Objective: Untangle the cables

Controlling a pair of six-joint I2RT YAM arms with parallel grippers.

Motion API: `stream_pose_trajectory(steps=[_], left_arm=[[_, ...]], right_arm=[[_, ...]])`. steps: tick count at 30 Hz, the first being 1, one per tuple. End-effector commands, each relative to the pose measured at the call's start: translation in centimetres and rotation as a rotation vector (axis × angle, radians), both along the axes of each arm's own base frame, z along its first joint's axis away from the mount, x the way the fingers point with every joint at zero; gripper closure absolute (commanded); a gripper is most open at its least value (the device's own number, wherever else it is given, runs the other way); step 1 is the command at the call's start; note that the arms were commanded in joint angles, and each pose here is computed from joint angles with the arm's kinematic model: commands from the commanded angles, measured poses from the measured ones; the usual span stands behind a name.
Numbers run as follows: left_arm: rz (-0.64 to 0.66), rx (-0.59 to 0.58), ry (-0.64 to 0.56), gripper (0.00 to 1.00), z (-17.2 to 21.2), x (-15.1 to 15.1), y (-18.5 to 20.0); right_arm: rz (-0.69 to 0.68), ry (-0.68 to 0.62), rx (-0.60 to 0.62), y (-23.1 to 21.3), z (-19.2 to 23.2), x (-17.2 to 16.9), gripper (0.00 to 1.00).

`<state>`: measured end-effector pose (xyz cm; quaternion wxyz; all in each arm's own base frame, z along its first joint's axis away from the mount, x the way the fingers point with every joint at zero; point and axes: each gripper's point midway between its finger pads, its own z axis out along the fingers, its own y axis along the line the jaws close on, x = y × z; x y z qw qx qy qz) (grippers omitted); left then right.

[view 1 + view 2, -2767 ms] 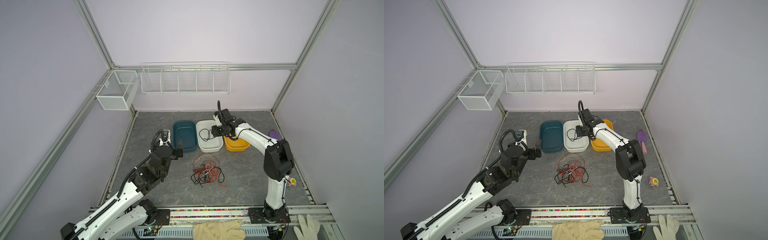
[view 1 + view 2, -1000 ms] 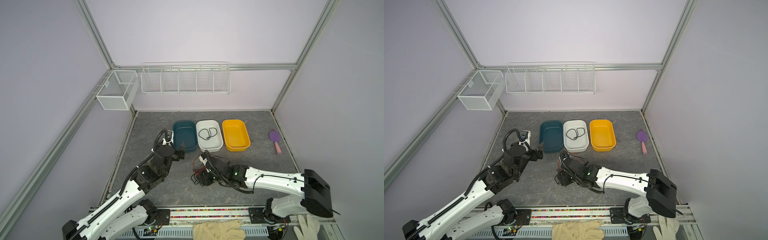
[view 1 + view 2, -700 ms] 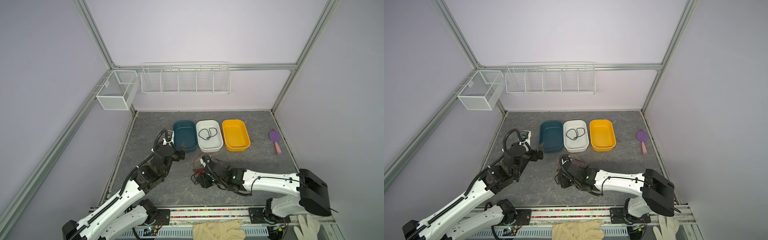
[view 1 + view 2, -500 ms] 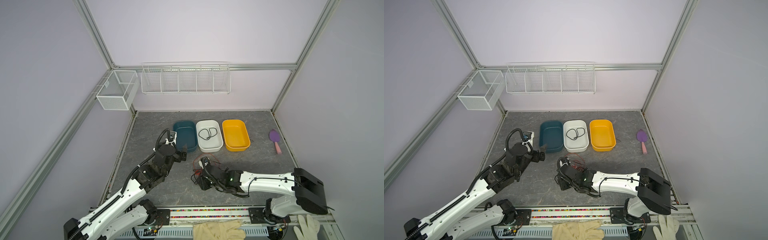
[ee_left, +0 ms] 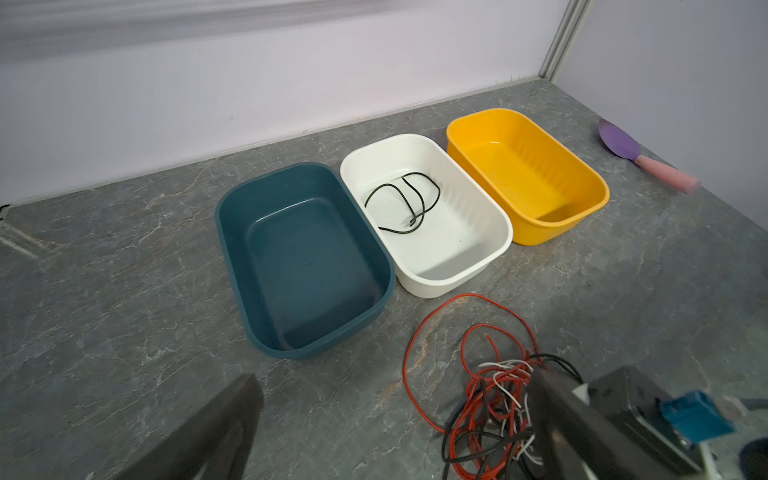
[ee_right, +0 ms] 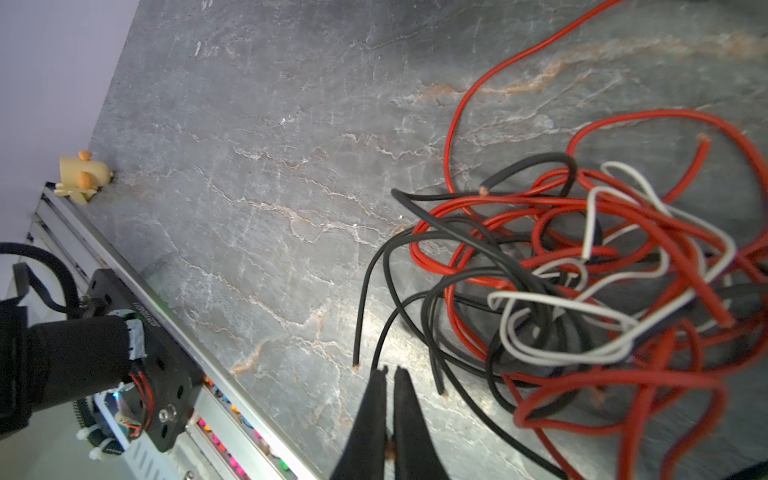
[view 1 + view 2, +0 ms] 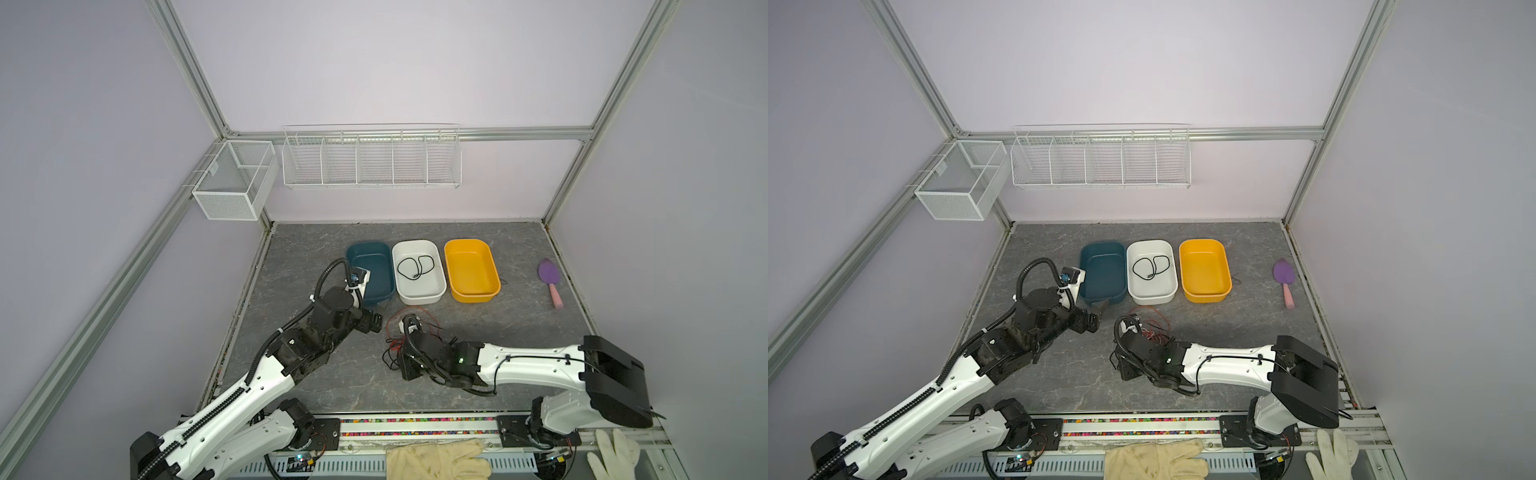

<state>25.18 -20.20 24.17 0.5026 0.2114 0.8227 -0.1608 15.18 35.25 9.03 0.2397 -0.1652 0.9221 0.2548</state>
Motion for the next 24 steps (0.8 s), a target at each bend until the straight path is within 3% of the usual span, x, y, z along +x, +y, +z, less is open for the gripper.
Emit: stream_pose_trajectory(steps=[1, 13, 24], left_arm=[[-0.107, 0.008, 0.035, 0.01, -1.1, -1.1, -1.6], [-0.157, 0.024, 0.067, 0.01, -2.0, -1.7, -2.6], [-0.17, 0.027, 0.07, 0.01, -2.1, -2.1, -2.9]], right_arm=[[-0.017, -0.052, -0.011, -1.9, 1.7, 0.0, 0.93], [0.037, -0.188, -0.014, -4.8, 8.2, 0.1, 0.93], [0.14, -0.333, 0.032, -5.0, 17.4, 0.0, 0.94]])
